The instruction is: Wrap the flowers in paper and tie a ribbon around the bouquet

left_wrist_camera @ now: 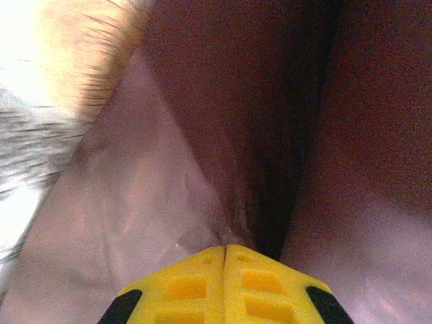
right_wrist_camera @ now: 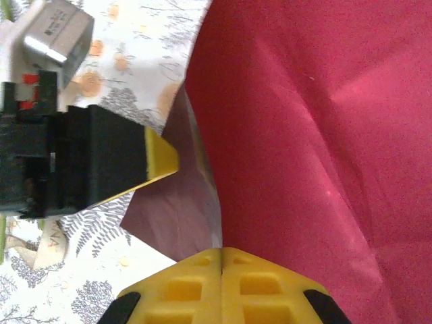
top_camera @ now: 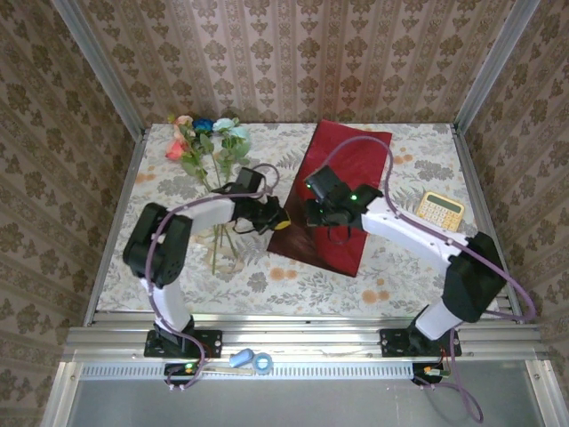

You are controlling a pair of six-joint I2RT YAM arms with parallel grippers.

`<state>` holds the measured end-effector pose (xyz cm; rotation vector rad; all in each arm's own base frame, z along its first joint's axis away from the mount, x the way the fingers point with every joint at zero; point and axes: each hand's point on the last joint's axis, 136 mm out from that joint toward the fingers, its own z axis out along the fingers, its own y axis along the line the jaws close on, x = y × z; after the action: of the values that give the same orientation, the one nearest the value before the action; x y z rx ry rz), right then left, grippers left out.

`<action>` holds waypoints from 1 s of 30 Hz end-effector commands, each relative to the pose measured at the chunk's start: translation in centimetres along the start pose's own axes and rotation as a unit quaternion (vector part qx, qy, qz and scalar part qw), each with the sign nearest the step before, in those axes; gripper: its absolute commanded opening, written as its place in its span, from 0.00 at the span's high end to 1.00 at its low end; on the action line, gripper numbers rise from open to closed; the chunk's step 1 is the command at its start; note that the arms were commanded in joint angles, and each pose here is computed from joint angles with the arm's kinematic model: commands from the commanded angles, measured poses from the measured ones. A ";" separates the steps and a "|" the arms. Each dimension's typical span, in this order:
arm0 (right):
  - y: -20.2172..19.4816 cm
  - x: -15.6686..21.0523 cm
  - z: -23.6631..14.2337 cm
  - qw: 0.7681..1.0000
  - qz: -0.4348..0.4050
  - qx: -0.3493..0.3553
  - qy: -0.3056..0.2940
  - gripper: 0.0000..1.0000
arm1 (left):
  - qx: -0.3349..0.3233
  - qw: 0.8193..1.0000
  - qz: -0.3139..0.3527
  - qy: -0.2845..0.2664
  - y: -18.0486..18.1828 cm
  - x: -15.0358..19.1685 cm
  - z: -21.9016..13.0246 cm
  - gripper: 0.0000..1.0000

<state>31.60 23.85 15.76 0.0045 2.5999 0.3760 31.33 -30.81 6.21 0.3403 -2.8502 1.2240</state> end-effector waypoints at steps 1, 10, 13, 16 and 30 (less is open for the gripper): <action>-1.6 -0.9 -1.9 0.997 0.066 -0.003 -0.044 1.00 | -0.004 1.000 -0.015 0.002 -0.4 -0.5 2.4 0.97; -14.8 3.0 -8.3 0.969 0.129 0.196 -0.076 1.00 | -0.102 0.991 -0.086 0.000 5.9 1.1 4.6 1.00; -20.0 5.5 -10.5 0.944 0.176 0.271 -0.063 1.00 | -0.109 0.989 -0.105 -0.006 7.0 1.6 4.4 1.00; -23.4 7.8 -11.9 0.920 0.213 0.326 -0.041 1.00 | -0.113 0.986 -0.120 -0.015 7.6 1.9 4.0 1.00; -27.0 12.2 -10.9 0.865 0.301 0.397 0.058 1.00 | -0.126 0.970 -0.200 -0.058 11.8 4.4 1.1 1.00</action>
<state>18.18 -3.64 12.07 1.0464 2.6191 -0.4838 27.84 -28.83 1.72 0.7346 -2.8131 1.0877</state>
